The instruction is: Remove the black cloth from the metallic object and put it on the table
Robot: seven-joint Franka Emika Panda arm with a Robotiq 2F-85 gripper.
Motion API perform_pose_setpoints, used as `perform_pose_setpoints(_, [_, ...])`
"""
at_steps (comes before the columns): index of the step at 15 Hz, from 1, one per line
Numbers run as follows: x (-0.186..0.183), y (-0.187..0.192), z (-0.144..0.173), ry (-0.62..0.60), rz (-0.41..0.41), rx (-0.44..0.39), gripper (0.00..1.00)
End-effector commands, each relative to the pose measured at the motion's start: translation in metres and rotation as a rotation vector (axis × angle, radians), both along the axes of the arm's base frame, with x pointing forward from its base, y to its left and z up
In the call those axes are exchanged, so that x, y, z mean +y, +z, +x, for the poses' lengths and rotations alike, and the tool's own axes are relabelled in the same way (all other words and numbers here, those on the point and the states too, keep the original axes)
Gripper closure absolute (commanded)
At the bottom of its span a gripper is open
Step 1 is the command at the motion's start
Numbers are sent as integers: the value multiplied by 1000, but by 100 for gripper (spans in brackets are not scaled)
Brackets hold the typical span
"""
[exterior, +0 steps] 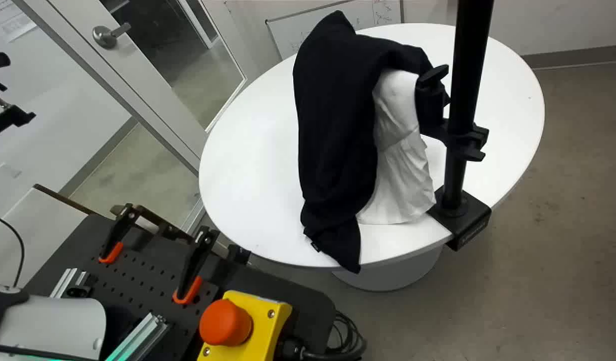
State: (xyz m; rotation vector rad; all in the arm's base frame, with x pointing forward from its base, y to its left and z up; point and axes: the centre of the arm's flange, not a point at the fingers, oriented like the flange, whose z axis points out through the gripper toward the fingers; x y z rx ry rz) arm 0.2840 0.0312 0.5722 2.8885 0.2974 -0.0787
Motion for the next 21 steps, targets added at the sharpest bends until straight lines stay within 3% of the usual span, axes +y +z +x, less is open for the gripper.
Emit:
perform_pose_setpoints(1, [0, 0, 0, 0, 0, -1, 0])
perform_pose_setpoints(6, [-33, -13, 23, -53, 10, -61, 0])
perform_pose_setpoints(14, [-112, -60, 110, -235, -8, -328, 0])
perform_pose_setpoints(21, [-170, -121, 169, -451, -58, -289, 0])
